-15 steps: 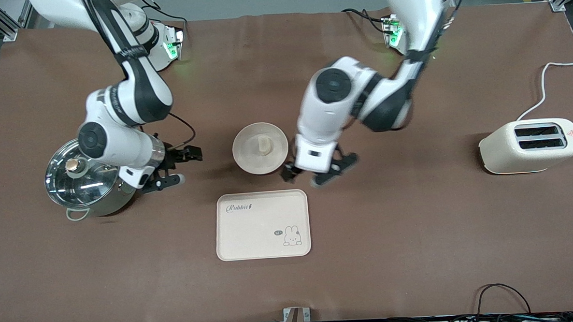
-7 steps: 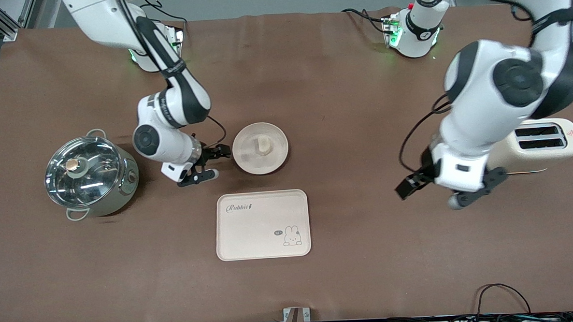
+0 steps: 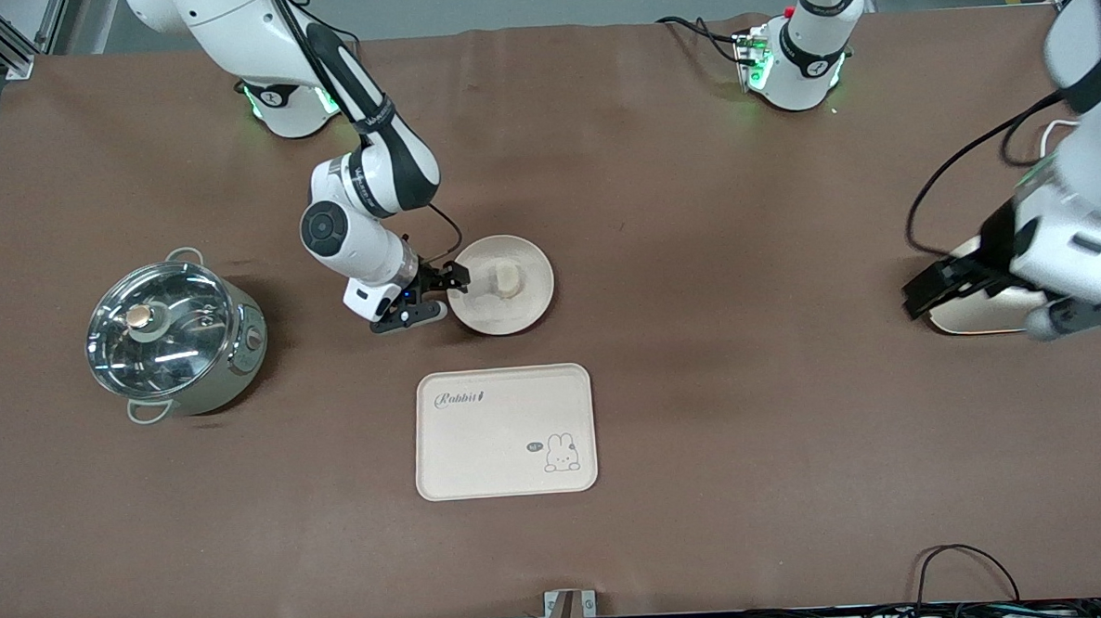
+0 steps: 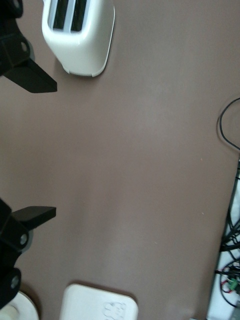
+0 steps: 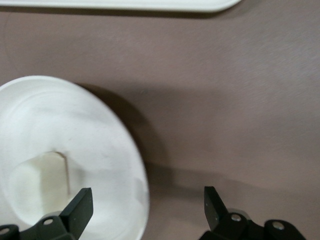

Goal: Place bun in plate and plate on tray
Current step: 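Grasp the plate rim with the right gripper while the left retracts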

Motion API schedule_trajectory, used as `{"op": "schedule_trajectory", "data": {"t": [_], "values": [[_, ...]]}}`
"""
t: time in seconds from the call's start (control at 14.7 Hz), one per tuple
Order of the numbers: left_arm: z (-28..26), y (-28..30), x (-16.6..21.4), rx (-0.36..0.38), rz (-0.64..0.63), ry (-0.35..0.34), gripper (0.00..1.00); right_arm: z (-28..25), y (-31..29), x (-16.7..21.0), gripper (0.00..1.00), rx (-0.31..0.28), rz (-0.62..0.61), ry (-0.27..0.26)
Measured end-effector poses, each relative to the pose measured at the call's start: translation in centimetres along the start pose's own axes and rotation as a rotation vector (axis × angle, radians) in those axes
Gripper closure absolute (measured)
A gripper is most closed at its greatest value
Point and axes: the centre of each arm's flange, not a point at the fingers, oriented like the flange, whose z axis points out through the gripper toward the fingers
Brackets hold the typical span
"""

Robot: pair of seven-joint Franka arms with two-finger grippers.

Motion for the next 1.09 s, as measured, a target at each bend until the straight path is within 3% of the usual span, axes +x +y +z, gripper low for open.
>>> {"op": "schedule_trajectory", "data": {"t": [0.14,0.34,0.48,0.75,0.89,0.95,1.02,1.09], "values": [[-1.9,-2.3,-0.9,0.009,0.058,-0.009,0.0,0.3,-0.4,-0.3,0.18,0.007,0.007,-0.001],[-3.0,-3.4,-1.8,0.017,0.104,-0.032,0.0,0.6,0.0,-0.3,0.22,-0.001,0.011,0.016],[-3.6,-3.4,-2.4,0.018,0.125,-0.036,0.0,0.9,0.1,-0.3,0.35,-0.004,0.012,0.014],[-5.4,-4.8,-3.8,0.025,0.149,-0.051,0.0,1.4,0.3,-0.3,0.46,-0.011,0.014,0.02],[-6.0,-4.9,-4.6,0.028,0.157,-0.054,0.0,1.6,0.4,-0.4,0.6,-0.016,0.013,0.031],[-5.9,-5.0,-5.1,0.031,0.158,-0.059,0.0,1.8,0.3,-0.6,0.6,-0.019,0.01,0.036],[-5.8,-5.0,-5.6,0.033,0.16,-0.066,0.0,1.9,0.1,-0.8,0.66,-0.022,0.005,0.038],[-5.6,-4.9,-5.9,0.035,0.161,-0.073,0.0,2.0,-0.1,-0.9,0.77,-0.023,0.002,0.04]]}}
